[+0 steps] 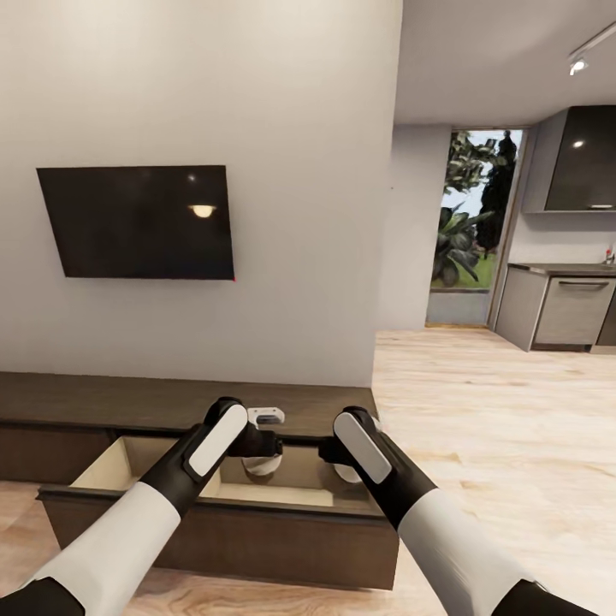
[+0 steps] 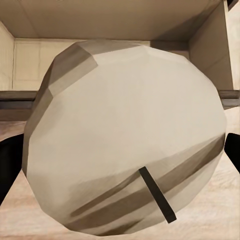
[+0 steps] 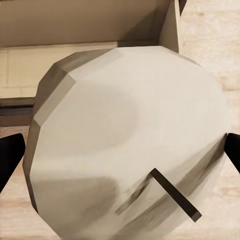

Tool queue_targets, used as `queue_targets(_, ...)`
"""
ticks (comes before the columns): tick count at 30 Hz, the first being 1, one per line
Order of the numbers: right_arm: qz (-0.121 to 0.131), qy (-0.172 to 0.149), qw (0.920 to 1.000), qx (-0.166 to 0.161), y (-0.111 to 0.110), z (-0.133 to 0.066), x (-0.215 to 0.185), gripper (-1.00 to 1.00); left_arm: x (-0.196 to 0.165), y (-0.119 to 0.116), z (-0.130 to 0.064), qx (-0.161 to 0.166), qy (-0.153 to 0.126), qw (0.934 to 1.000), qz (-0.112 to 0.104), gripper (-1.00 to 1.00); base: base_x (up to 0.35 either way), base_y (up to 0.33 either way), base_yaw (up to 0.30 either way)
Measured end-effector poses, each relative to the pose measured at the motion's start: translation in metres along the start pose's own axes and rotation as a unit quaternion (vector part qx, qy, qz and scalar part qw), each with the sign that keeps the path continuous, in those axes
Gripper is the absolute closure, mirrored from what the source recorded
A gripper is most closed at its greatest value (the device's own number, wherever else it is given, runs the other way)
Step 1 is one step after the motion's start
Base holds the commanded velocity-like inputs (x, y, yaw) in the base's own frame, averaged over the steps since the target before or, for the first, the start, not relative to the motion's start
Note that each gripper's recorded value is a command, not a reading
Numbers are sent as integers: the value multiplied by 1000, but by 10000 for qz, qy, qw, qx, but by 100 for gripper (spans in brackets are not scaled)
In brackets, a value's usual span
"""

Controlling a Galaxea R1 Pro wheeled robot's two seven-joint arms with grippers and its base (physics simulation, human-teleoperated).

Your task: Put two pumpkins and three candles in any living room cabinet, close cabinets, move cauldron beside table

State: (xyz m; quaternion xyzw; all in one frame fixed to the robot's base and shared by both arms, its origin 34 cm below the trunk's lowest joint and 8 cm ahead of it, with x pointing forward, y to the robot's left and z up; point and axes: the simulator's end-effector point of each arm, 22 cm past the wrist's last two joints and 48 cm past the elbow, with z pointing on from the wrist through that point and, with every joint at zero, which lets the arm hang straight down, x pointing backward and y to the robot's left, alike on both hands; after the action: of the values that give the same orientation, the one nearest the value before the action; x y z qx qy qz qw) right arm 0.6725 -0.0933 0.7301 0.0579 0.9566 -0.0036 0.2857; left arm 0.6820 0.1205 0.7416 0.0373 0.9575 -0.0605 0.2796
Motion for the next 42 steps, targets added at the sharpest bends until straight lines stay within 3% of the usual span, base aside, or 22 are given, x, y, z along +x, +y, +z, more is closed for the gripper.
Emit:
queue_targets(12, -14, 64, 9998, -167, 9, 4, 4, 100, 0, -5, 0, 31, -2, 10000, 21, 100, 128, 102, 0)
queue_targets(33, 11, 26, 9999, -117, 6, 5, 1, 100, 1, -26, -2, 191, 0, 9998, 80, 100, 53, 32, 0)
queue_targets(42, 27, 72, 10000, -41, 1, 18, 8, 100, 10, -28, 7, 211, 3, 9997, 86, 100, 0, 0, 0)
